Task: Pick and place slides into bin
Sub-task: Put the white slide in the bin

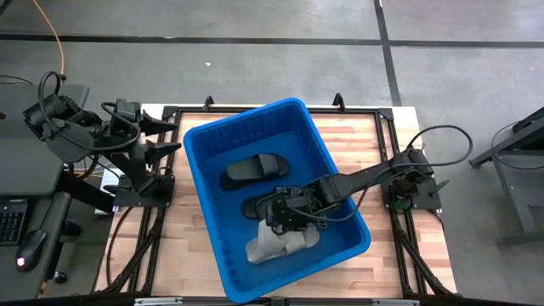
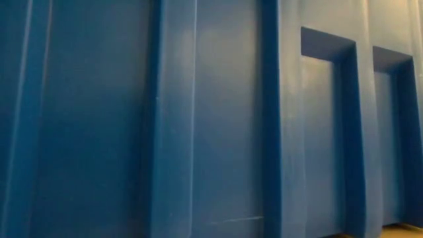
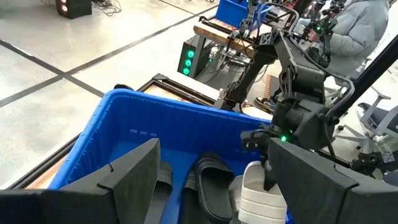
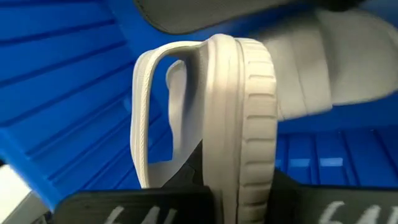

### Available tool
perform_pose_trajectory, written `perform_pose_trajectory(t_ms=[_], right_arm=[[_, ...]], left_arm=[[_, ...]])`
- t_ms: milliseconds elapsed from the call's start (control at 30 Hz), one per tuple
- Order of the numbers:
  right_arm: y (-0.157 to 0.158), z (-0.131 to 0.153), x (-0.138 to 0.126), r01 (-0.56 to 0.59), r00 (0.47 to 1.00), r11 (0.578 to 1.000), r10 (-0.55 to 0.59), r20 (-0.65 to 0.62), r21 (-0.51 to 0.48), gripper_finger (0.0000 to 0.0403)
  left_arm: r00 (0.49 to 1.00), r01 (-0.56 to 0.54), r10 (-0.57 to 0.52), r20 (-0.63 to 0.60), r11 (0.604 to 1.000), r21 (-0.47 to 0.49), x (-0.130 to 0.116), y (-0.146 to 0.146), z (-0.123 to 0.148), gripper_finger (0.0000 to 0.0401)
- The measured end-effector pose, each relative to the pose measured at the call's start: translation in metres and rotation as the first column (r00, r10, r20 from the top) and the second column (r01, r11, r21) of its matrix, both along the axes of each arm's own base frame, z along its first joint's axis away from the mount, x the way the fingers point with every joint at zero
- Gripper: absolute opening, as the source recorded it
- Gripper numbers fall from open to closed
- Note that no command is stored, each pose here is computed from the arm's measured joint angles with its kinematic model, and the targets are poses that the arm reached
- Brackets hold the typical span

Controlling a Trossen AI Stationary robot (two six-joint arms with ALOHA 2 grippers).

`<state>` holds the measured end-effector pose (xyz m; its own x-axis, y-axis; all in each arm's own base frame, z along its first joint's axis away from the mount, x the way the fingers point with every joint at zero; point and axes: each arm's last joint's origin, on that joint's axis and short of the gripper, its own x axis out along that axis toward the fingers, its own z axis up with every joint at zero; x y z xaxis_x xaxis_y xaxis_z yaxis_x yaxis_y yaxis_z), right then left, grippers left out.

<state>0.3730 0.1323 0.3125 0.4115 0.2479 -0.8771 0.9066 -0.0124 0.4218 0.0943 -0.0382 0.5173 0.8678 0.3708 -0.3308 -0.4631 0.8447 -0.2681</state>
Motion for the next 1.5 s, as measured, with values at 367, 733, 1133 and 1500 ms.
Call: perform_pose_trajectory(t_ms=[367,733,1133,1500], right_arm=[[0.003,-0.014,0.008,-0.017,0.999,1.000,0.017,-0.033,-0.001,0.0003],[0.001,-0.019,0.000,-0.032,0.989,0.999,0.034,-0.141,0.014,0.0033],[0.002,-0.022,0.000,-0.110,0.983,0.994,0.112,-0.147,0.020,0.0120],[0.008,-0.067,0.016,-0.231,0.937,0.972,0.235,-0.257,0.048,0.0279]], left_arm=[[1.000,0.003,-0.003,-0.004,1.000,0.008,0.000,0.000,0.000,0.0289],[1.000,0.006,-0.006,-0.007,1.000,0.017,0.000,0.000,0.000,0.0289],[1.000,0.014,-0.014,-0.016,0.999,0.039,0.000,0.000,0.000,0.0289],[1.000,0.003,-0.002,-0.013,0.998,0.055,0.000,0.000,0.000,0.0289]])
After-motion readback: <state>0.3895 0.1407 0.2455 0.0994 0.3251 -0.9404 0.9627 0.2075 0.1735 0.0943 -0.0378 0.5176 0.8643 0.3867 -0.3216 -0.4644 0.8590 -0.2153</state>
